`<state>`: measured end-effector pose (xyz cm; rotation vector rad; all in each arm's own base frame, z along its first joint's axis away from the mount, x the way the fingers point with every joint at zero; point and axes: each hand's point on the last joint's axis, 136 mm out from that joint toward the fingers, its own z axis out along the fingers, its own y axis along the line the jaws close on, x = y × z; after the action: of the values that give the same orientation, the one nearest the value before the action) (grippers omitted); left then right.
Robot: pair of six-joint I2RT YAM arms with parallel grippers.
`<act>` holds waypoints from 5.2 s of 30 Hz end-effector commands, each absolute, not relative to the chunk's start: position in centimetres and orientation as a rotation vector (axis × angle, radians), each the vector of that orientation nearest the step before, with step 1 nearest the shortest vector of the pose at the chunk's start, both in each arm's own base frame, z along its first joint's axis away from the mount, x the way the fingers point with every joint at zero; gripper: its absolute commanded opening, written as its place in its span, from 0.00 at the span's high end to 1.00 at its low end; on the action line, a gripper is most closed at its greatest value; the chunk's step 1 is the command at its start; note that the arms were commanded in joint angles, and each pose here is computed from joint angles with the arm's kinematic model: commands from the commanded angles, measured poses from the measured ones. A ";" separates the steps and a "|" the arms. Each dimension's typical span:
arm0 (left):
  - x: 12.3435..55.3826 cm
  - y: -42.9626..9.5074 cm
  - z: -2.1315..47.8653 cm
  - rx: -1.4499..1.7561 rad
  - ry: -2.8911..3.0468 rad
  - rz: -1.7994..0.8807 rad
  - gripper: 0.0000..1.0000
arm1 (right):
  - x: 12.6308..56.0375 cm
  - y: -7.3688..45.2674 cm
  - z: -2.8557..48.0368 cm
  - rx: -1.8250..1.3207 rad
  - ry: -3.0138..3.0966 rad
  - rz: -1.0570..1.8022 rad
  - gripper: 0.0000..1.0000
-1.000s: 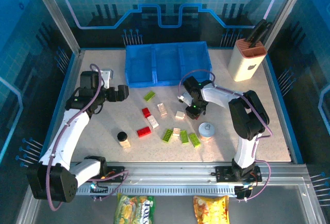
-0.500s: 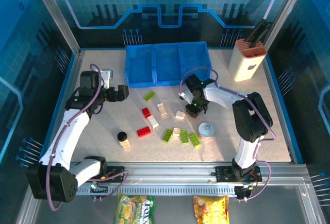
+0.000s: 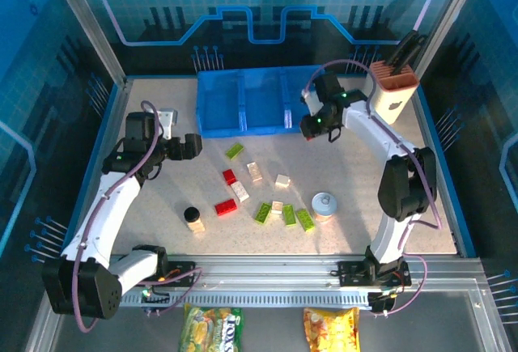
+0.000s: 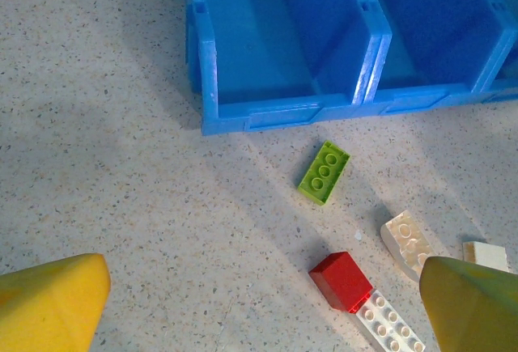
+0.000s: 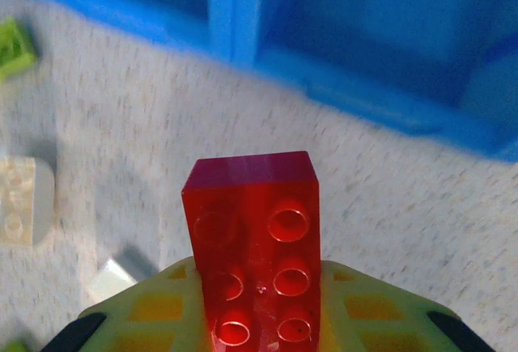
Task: Sort the legos into containers by color
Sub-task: Move the container to the top-center of the table, then place the lego in the container, then pick up the lego from the bottom-center of the table.
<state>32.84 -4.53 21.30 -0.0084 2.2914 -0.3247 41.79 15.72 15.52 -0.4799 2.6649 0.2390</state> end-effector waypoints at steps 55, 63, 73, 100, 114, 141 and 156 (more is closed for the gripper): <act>32.4 -4.6 21.0 0.016 2.290 -0.329 0.01 | 48.3 7.8 6.8 -0.235 2.890 0.105 0.82; 32.5 -4.6 20.9 0.016 2.298 -0.323 0.01 | 51.0 9.6 6.7 -0.132 2.866 0.086 0.81; 32.5 -4.6 20.9 0.019 2.297 -0.324 0.01 | 53.1 10.3 4.6 -0.092 2.882 0.013 0.77; 32.5 -4.9 21.0 0.010 2.307 -0.352 0.01 | 52.5 10.9 10.0 -0.084 2.806 -0.025 0.56; 33.1 -5.0 20.7 -0.002 2.328 -0.367 0.01 | 43.9 13.0 14.6 -0.104 2.781 0.048 0.56; 33.0 -4.9 20.5 -0.011 2.331 -0.365 0.01 | 28.5 26.7 11.0 -0.442 2.862 0.075 0.56; 32.9 -4.9 20.6 -0.007 2.330 -0.360 0.01 | 19.9 28.1 7.9 0.162 2.921 -0.036 0.50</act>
<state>33.01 -4.93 19.95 -0.0077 2.3344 -0.3551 21.03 28.92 8.36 -0.1086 2.9376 0.0077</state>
